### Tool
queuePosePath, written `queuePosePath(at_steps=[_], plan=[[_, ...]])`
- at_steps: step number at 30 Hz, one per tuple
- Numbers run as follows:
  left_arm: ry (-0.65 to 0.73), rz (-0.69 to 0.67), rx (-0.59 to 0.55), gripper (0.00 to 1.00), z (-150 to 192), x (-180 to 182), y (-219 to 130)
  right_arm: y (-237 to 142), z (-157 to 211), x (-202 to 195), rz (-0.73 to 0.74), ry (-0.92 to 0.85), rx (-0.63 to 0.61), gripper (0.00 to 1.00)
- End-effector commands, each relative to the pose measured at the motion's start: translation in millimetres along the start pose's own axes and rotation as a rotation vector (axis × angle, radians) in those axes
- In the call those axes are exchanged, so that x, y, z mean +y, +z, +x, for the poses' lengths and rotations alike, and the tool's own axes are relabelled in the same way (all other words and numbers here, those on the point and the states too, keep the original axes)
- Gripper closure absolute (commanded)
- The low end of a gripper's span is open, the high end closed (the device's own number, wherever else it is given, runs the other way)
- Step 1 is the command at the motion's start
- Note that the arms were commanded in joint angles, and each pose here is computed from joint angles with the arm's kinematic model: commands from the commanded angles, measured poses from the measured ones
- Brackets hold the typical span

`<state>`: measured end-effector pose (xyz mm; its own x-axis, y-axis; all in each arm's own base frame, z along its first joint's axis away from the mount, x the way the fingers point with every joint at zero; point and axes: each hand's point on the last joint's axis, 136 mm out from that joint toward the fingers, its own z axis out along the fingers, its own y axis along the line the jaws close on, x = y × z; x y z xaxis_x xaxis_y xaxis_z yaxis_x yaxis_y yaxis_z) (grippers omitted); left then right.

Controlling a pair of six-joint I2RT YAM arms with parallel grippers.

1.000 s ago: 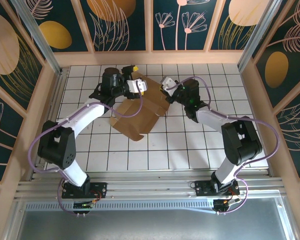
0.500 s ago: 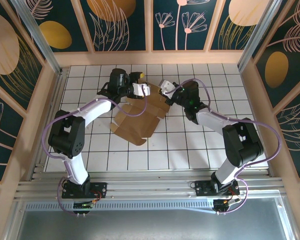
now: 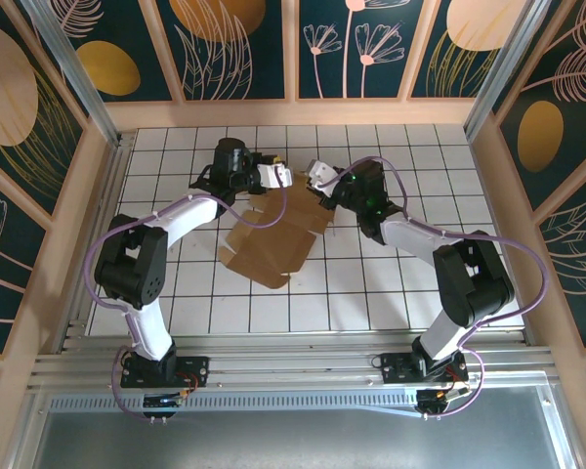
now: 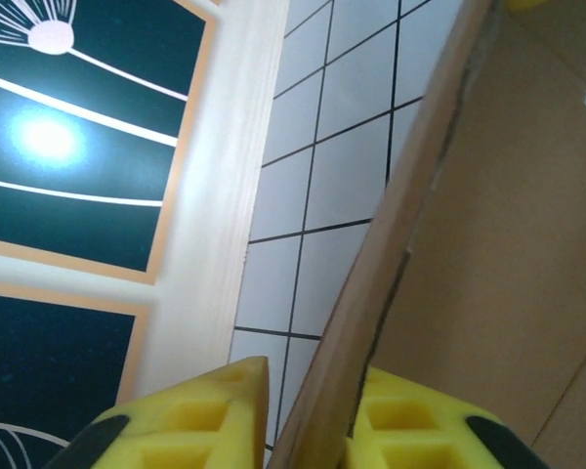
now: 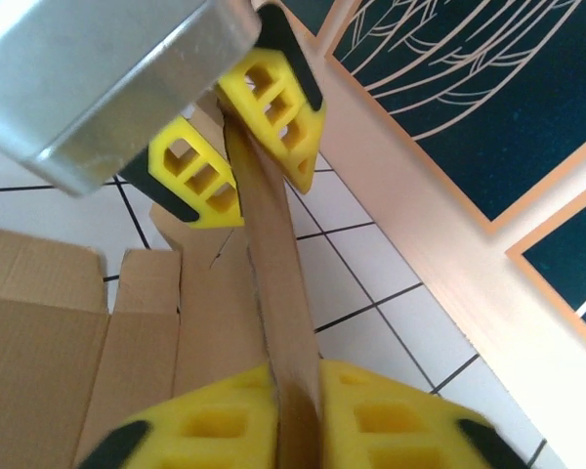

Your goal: Fold the paper box

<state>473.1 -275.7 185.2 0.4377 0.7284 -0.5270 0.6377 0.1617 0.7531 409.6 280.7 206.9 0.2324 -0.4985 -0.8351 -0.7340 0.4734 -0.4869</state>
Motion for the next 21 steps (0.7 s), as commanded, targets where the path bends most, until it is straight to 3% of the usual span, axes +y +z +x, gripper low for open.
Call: queuePosePath(at_steps=[1, 4, 7, 11, 14, 21], plan=[[-0.026, 0.06, -0.022, 0.85, 3, -19, 4, -10, -16, 7, -0.02, 0.015, -0.031, 0.61], [-0.038, 0.06, -0.028, 0.87, 3, -21, 3, -19, -26, 7, -0.045, 0.094, -0.029, 0.37], [-0.016, 0.062, -0.043, 0.86, 0, -24, -1, -33, -52, -13, -0.064, 0.289, -0.065, 0.28], [0.03, 0.087, -0.057, 0.87, 0, -36, -4, -44, -74, -62, -0.166, 0.684, -0.079, 0.26], [0.082, 0.055, -0.085, 0.9, -6, -39, -8, -29, -63, -84, -0.213, 0.851, 0.012, 0.26], [0.216, -0.101, -0.124, 0.91, -27, -34, -16, 8, -20, -51, -0.357, 0.989, 0.261, 0.2]])
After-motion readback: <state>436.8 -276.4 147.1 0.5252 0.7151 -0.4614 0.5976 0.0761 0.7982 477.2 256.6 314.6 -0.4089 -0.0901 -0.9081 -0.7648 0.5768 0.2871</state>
